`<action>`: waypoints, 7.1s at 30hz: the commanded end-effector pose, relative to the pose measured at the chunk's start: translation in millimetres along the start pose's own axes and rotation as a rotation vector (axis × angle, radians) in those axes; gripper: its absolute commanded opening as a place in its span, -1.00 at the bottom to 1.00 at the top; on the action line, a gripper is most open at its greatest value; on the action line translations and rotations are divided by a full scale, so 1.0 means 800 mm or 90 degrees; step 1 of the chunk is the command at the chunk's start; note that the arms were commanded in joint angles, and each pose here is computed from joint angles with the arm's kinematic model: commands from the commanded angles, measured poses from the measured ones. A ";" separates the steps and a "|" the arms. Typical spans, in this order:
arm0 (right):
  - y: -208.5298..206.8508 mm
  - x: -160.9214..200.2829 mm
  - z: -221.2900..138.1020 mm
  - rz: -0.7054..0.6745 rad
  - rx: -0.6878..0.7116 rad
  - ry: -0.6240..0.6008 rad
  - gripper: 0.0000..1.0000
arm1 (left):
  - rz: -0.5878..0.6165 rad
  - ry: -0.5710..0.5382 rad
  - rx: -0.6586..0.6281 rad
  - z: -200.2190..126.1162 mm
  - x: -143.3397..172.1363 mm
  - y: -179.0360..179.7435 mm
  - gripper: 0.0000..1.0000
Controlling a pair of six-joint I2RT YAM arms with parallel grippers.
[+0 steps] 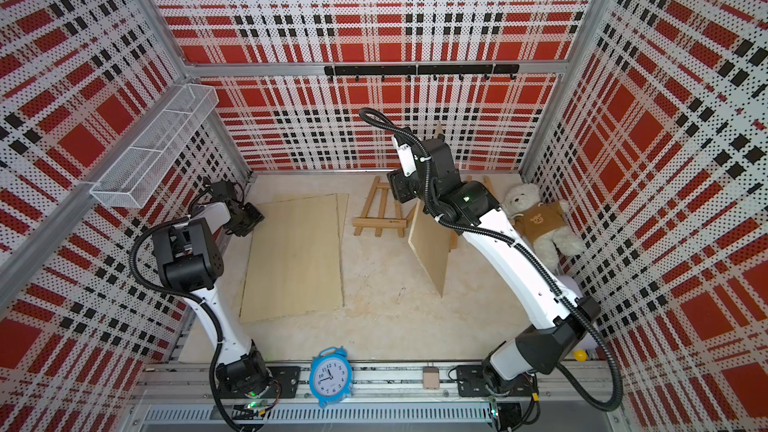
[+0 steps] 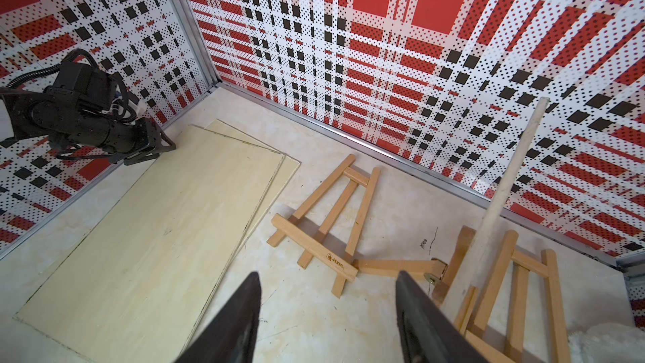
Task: Disassemble the easel
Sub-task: Adjust the drawing board.
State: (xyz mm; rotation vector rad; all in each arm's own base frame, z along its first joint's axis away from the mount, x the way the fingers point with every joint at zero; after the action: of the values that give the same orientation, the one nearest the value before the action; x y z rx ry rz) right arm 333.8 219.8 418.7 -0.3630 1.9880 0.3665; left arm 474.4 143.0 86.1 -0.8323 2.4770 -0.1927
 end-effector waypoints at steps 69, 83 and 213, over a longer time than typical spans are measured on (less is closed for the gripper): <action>0.287 0.312 0.014 -0.453 -0.530 0.287 -0.12 | 0.039 -0.522 0.390 -0.648 0.188 -0.106 -0.05; 0.395 0.382 0.102 -0.578 -0.554 0.341 0.04 | 0.101 -0.548 0.481 -0.702 0.172 -0.149 0.17; 0.178 0.305 0.097 -0.113 -0.123 0.338 -0.46 | 0.242 0.013 -0.184 -0.234 0.151 -0.034 0.12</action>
State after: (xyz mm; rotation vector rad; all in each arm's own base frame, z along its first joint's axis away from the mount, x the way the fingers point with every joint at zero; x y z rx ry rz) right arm 235.6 345.1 170.9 -0.8508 2.4258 0.2773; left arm 303.5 31.3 225.1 -0.4308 2.6150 0.2949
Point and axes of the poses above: each gripper's point midway between its finger pads, its own z axis out along the fingers, its own y axis along the line the jaws close on, x = y × z, the point moved 5 cm from there along -z, back along the fingers, and after that the axes turned 9 degrees about z, right-handed, at the moved point
